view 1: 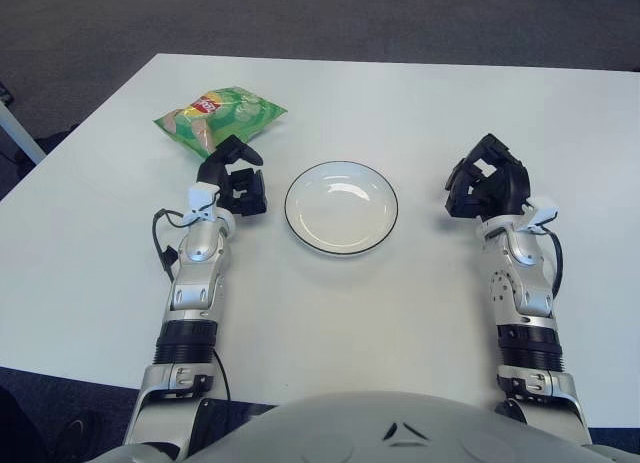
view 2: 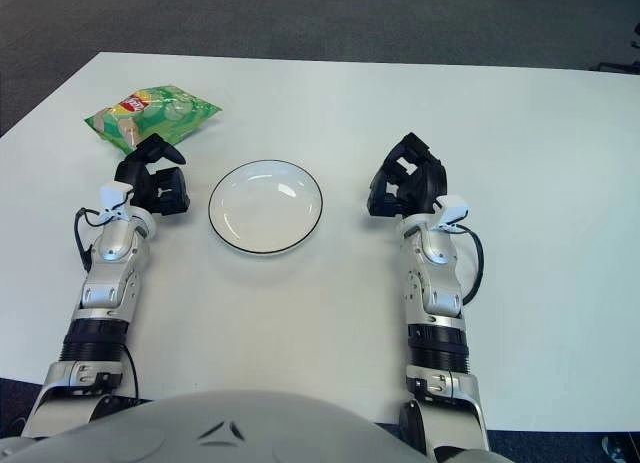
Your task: Put the snack into the plate.
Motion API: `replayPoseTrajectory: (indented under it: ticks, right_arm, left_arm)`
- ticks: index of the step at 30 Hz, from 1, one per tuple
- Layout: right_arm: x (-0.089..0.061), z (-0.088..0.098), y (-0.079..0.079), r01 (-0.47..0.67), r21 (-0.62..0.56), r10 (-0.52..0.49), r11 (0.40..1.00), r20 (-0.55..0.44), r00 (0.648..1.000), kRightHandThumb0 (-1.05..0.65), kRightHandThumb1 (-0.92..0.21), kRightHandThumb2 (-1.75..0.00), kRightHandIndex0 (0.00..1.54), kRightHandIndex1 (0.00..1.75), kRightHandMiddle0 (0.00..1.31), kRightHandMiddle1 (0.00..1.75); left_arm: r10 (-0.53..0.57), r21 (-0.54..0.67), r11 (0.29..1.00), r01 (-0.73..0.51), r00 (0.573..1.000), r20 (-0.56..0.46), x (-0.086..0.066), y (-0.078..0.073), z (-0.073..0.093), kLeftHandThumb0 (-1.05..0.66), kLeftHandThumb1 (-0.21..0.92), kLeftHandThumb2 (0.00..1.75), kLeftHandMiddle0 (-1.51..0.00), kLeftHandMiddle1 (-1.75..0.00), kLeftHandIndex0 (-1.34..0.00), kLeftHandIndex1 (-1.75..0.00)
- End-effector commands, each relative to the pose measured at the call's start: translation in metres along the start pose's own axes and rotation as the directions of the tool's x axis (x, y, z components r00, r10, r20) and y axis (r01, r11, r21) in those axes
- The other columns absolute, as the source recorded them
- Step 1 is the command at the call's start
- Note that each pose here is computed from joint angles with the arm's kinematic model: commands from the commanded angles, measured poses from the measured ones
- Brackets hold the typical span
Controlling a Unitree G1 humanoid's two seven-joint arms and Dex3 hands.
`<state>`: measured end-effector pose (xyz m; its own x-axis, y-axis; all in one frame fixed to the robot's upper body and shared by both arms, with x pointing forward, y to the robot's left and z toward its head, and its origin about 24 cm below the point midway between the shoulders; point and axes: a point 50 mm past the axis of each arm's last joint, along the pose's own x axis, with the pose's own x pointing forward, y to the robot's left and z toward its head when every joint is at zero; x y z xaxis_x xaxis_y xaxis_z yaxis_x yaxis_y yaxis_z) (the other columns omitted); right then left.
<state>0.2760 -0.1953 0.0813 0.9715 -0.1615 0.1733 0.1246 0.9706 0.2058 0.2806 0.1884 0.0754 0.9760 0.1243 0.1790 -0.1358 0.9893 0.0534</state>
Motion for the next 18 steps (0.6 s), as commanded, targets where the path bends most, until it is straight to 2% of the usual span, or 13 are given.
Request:
replayPoseTrajectory:
  ticks: [1,10,18]
  right_arm:
    - [-0.038,-0.047,-0.009,0.105,0.057,-0.092,0.993,-0.204,0.975,-0.01,0.09,-1.75,0.95,1.64,0.70,1.75]
    - [-0.039,-0.046,-0.005,0.131,0.073,-0.114,0.989,-0.208,0.972,-0.01,0.10,-1.75,0.96,1.62,0.71,1.75]
    - [-0.041,-0.045,-0.001,0.158,0.095,-0.136,0.983,-0.205,0.969,-0.01,0.11,-1.75,0.97,1.60,0.72,1.75]
  left_arm:
    - [0.026,-0.004,1.000,-0.027,0.997,-0.074,-0.007,0.004,-0.014,-0.50,0.26,1.38,-1.33,-1.75,-0.66,-1.75]
    - [0.014,-0.006,1.000,-0.014,1.000,-0.008,0.006,0.012,0.003,-0.50,0.26,1.38,-1.32,-1.75,-0.66,-1.75]
    - [0.017,-0.028,0.999,-0.015,0.997,0.081,0.029,0.018,0.045,-0.51,0.24,1.41,-1.28,-1.75,-0.68,-1.75]
